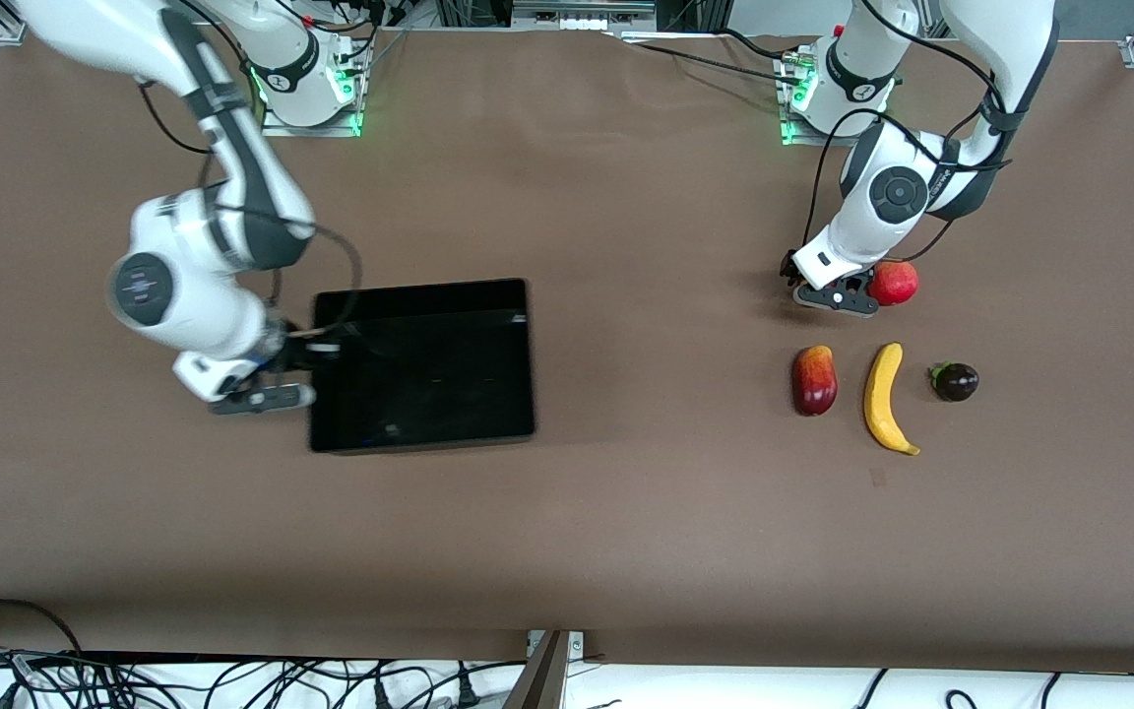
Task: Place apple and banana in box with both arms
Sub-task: 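Push the tray toward the fruit with the right gripper while the left gripper reaches, then grasp the red apple with the left gripper while the right gripper releases the tray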
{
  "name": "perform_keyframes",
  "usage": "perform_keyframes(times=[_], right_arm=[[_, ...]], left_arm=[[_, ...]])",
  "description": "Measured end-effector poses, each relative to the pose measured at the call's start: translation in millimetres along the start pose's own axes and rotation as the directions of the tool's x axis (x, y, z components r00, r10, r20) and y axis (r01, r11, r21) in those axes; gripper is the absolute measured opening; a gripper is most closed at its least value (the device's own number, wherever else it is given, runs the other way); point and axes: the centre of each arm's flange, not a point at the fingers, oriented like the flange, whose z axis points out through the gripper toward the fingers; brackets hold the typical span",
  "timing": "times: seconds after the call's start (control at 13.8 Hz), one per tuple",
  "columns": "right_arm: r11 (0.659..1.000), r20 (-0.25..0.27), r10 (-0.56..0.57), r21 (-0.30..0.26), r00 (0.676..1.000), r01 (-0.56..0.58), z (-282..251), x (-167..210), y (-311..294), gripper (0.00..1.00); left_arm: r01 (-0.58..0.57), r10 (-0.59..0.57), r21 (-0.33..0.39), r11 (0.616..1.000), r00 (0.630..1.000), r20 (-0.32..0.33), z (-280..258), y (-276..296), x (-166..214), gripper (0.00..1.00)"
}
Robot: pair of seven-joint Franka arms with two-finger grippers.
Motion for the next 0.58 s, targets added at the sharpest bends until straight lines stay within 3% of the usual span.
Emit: perform_keyframes(times=[0.22,0.58], right_arm=[[0.999,0.008,0.035,0.016,0.999,-0.035,20.5,-20.9,-107.2,0.04],[0.998,-0.022,0.028,0.064,0.999,-0.027,68.3,-45.8,-222.8,0.04]], left_arm=[[0.007,-0.007,0.017,1.000,0.999,0.032,-22.1,-4.1,13.5,0.67],[-0.018,0.009,0.070,0.997,0.993,0.121,-149.0,-22.2,66.6,0.67]])
